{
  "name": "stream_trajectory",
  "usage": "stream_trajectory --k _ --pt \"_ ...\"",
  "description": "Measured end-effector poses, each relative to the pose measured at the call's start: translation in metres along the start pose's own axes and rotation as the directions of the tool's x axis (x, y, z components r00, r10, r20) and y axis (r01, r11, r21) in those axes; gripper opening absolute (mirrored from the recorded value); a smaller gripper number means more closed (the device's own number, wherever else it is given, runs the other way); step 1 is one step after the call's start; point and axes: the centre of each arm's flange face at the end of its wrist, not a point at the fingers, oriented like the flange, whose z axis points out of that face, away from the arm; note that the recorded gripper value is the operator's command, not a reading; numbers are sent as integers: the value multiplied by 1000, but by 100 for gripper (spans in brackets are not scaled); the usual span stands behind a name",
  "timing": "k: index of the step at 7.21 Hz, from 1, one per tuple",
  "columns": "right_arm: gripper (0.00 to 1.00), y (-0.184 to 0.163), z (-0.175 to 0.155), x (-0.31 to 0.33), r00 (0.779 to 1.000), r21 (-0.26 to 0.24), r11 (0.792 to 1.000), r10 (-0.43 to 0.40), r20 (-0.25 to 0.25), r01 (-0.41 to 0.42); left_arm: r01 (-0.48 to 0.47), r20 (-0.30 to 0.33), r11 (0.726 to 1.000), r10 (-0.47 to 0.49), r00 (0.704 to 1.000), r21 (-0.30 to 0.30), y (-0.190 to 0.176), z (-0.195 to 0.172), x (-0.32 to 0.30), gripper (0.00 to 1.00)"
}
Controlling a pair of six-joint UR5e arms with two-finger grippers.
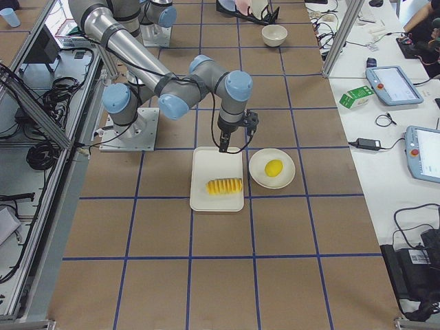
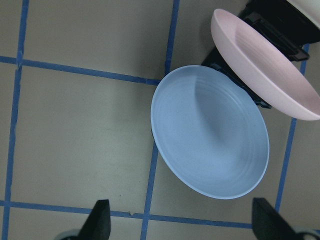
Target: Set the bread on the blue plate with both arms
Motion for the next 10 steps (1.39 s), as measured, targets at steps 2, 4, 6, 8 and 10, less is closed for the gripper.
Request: stream_trajectory --k 2,4,6,8,10 --pt "100 -23 34 40 997 40 997 -66 -25 67 16 -68 1000 -16 998 9 -14 41 -17 97" --pt "100 -38 66 58 992 31 992 -122 -29 123 28 -96 1000 -28 995 -4 -23 74 -31 89" --pt "100 -46 92 71 991 13 991 -133 -24 134 59 -117 998 -62 991 -26 -28 100 -38 85" --pt "100 -48 118 94 990 3 990 -144 -11 144 85 -135 995 -91 987 -48 -29 115 -40 83" --pt "100 -51 137 106 984 -1 984 -178 -3 178 98 -153 992 -109 982 -75 -24 129 -37 59"
